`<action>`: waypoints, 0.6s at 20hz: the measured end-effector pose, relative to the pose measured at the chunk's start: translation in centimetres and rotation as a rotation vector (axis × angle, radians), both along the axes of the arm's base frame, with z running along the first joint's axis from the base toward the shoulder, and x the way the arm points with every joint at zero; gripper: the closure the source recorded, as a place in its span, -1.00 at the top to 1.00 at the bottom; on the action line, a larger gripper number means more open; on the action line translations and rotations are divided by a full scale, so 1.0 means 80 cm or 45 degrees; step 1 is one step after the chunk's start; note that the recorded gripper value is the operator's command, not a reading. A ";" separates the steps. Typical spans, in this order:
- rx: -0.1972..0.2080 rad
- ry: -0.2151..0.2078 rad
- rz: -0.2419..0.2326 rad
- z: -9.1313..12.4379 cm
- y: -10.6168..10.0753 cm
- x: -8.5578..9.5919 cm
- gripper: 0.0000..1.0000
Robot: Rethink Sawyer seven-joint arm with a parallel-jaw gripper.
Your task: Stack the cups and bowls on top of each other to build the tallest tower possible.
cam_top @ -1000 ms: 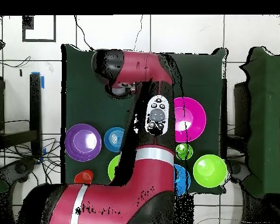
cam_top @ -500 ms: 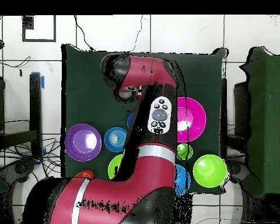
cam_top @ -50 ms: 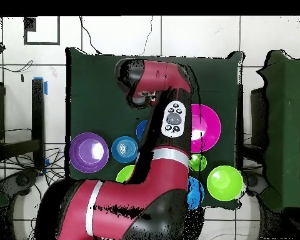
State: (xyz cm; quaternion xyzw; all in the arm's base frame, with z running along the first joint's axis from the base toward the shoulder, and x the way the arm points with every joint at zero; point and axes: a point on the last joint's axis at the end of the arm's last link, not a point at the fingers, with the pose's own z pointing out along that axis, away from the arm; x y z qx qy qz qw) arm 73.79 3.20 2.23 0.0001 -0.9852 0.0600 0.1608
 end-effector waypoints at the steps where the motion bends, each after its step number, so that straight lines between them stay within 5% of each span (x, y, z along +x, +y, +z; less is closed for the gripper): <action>1: -0.001 0.005 -0.011 -0.004 0.000 -0.001 1.00; 12: -0.075 0.029 -0.237 -0.011 0.029 -0.023 1.00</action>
